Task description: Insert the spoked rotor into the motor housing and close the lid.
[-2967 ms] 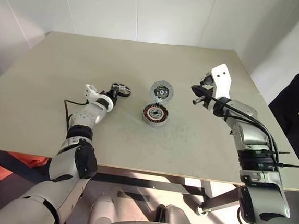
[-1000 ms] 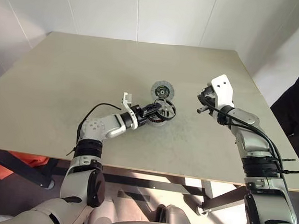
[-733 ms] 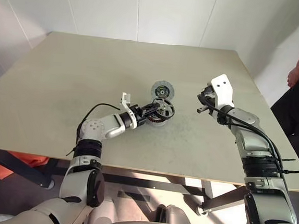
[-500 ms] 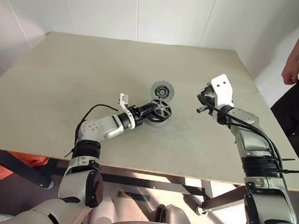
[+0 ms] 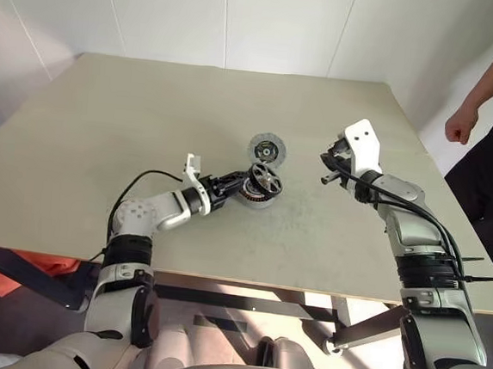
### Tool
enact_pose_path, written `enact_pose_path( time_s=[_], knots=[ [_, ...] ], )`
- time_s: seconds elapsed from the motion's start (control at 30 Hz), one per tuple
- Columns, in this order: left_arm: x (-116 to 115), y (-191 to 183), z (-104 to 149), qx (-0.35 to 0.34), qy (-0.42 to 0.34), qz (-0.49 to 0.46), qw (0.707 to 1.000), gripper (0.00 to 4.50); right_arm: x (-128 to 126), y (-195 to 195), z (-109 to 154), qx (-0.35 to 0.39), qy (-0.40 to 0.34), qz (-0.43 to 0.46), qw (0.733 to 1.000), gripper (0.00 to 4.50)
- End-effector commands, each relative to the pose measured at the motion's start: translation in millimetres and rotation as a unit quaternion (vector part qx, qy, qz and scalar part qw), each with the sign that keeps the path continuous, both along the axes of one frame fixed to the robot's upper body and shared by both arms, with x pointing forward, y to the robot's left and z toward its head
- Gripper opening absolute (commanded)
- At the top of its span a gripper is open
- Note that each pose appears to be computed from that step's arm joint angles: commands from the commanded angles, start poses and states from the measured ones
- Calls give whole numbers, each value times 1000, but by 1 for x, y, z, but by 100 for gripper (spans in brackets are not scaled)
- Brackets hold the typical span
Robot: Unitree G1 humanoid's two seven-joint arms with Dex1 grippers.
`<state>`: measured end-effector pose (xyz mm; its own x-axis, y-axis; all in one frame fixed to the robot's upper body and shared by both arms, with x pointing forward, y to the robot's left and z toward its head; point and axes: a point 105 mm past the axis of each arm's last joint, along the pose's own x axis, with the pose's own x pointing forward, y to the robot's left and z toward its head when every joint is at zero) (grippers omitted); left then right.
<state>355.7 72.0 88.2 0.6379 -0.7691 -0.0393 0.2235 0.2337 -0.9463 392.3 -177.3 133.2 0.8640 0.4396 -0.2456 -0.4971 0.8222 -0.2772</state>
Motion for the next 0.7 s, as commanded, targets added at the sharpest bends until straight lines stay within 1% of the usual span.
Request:
enact_pose_path(
  time_s=[0.03, 0.2, 0.33, 0.5, 0.6, 0.7],
  knots=[
    [-3, 14, 31, -20, -65, 6, 998, 204, -14, 34, 21, 30, -24, 78, 996, 0],
    [-8, 29, 39, -21, -87, 24, 996, 204, -23, 62, 8, 35, -4, 115, 993, 0],
    [-7, 40, 36, -11, -86, 47, 995, 204, -30, 84, -1, 43, 13, 145, 988, 0],
    [-1, 65, 34, 10, -83, 90, 992, 204, -34, 103, -25, 47, 47, 152, 986, 0],
    [1, 77, 34, 23, -81, 106, 991, 204, -41, 121, -38, 48, 65, 171, 982, 0],
    [1, 83, 33, 31, -79, 112, 990, 204, -47, 135, -44, 46, 71, 186, 979, 0]
  ],
)
